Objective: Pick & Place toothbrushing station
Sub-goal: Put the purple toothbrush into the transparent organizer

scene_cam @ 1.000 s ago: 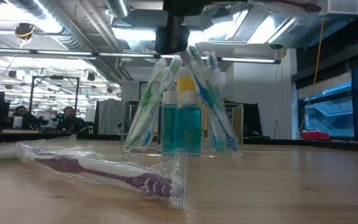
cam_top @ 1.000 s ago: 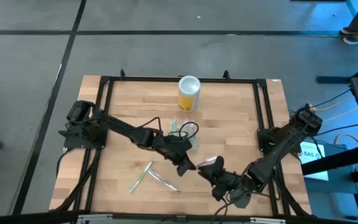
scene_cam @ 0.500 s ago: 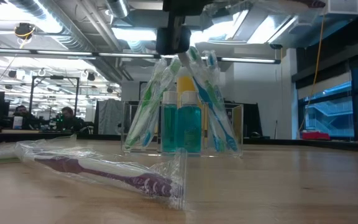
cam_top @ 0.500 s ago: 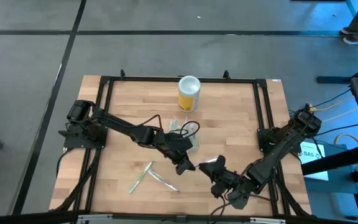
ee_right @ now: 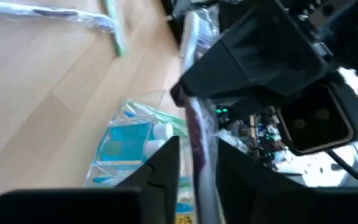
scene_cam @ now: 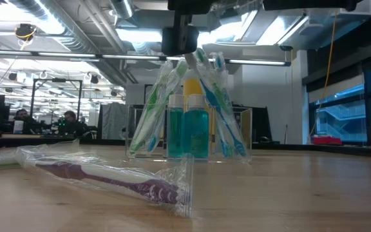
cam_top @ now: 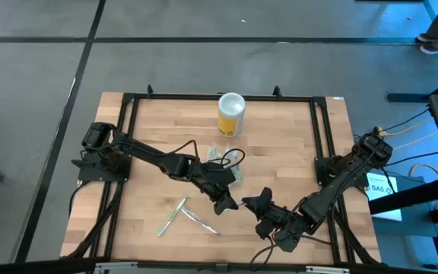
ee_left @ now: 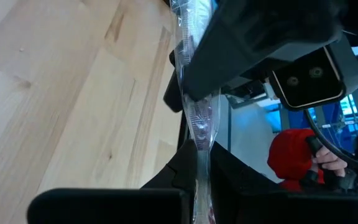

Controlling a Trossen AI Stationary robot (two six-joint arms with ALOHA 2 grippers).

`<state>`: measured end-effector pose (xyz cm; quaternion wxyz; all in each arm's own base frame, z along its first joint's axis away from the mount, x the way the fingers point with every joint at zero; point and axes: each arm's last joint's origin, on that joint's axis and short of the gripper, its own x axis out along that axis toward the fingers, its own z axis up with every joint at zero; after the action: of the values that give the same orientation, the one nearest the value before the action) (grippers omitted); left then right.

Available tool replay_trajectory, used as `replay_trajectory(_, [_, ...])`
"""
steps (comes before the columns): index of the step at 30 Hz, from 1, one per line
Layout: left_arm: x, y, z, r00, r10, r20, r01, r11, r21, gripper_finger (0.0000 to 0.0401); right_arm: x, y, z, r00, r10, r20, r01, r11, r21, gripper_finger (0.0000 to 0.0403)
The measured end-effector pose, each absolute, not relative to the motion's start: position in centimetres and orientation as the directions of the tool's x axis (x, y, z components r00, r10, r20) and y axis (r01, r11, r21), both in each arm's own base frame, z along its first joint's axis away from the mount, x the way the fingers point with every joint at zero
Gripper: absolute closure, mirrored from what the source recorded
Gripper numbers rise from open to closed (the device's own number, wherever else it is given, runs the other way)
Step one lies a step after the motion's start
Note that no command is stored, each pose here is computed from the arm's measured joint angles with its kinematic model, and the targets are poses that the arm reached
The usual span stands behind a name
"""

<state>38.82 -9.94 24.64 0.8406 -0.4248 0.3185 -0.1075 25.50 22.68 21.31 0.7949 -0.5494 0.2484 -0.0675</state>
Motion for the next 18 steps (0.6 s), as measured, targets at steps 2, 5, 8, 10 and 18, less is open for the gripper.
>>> replay_trajectory(2, [38.82,-9.94,24.64,0.774,-0.451,-0.444,-0.086,0.620,-0.780,0.0384,25.53,22.67,21.27,0.868,-0.369,-0.331,-0.178,0.391,-0.903,0.0330])
replay_trajectory(5, [38.81,-9.94,24.63,0.773,-0.451,-0.446,-0.087,0.621,-0.779,0.0383,25.53,22.67,21.27,0.868,-0.369,-0.332,-0.178,0.392,-0.903,0.0371])
replay_trajectory(8, [38.81,-9.95,24.63,0.773,-0.451,-0.445,-0.086,0.621,-0.779,0.0383,25.51,22.69,21.27,0.869,-0.368,-0.332,-0.181,0.387,-0.904,0.0381])
replay_trajectory(10, [38.79,-10.01,24.63,0.771,-0.456,-0.445,-0.083,0.621,-0.780,0.0382,25.51,22.69,21.28,0.869,-0.369,-0.331,-0.181,0.386,-0.905,0.0381])
replay_trajectory(18, [38.68,-10.64,24.71,0.774,-0.457,-0.438,-0.056,0.640,-0.767,0.0342,25.51,22.70,21.29,0.869,-0.370,-0.328,-0.183,0.376,-0.908,0.0381])
